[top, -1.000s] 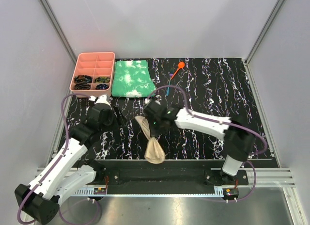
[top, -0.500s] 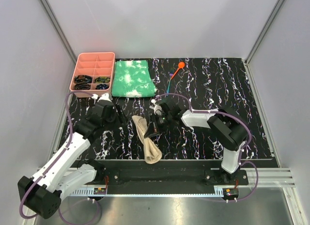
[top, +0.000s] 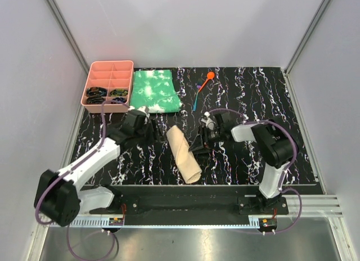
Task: Fold the napkin into a case and place the utensils inside
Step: Turn over the smaller rectangle-folded napkin at the center of the board.
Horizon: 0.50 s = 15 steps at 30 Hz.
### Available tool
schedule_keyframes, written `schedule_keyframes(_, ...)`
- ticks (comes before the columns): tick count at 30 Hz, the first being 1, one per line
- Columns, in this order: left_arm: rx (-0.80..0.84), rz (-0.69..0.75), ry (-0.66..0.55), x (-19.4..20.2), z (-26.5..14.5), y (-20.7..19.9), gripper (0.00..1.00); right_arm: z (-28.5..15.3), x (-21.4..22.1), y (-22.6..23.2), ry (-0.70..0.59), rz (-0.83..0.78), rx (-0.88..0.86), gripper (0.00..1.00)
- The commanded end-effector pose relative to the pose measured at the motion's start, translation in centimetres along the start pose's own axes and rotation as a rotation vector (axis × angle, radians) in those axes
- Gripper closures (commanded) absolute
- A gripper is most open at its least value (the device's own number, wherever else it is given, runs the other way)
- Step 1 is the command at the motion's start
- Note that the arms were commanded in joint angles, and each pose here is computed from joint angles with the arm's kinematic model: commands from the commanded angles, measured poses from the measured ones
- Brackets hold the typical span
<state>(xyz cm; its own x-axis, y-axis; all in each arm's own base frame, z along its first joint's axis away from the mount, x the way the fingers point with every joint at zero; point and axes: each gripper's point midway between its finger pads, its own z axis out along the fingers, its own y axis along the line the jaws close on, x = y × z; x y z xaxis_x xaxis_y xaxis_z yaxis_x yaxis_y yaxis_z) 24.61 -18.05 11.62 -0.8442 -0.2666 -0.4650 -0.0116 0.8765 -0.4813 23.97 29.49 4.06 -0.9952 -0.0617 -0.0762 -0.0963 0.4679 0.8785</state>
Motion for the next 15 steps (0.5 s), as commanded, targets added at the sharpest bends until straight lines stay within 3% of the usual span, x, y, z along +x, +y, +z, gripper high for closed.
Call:
schedule_keyframes(1, 0.200, 0.046, 0.018, -0.9, 1.1, -6.0, 0.38, -4.6, -0.2, -0.8, -0.051, -0.119, 0.312, 0.38)
schedule_keyframes(4, 0.266, 0.025, 0.048, -1.2, 2.3, -7.9, 0.39, -7.1, -0.3, 0.7, -0.128, -0.157, 0.421, 0.32)
schedule_keyframes(7, 0.294, 0.003, 0.055, -2.0, 3.9, -9.1, 0.41, -5.3, 2.5, 2.3, -0.085, -0.178, 0.454, 0.32)
schedule_keyframes(9, 0.313, -0.009, 0.061, -2.4, 4.6, -9.8, 0.43, -3.4, 4.1, 3.6, -0.055, -0.177, 0.421, 0.38)
schedule_keyframes(10, 0.303, -0.018, 0.082, -2.2, 5.7, -9.6, 0.44, -3.0, 4.9, 3.4, -0.054, -0.139, 0.418, 0.48)
schedule_keyframes(12, 0.270, -0.026, 0.100, -2.2, 7.5, -9.2, 0.45, -2.0, 5.4, 4.2, -0.067, -0.152, 0.366, 0.57)
schedule_keyframes(15, 0.194, -0.023, 0.122, -1.9, 10.1, -7.8, 0.47, -1.7, 6.8, 2.1, -0.044, -0.100, 0.379, 0.67)
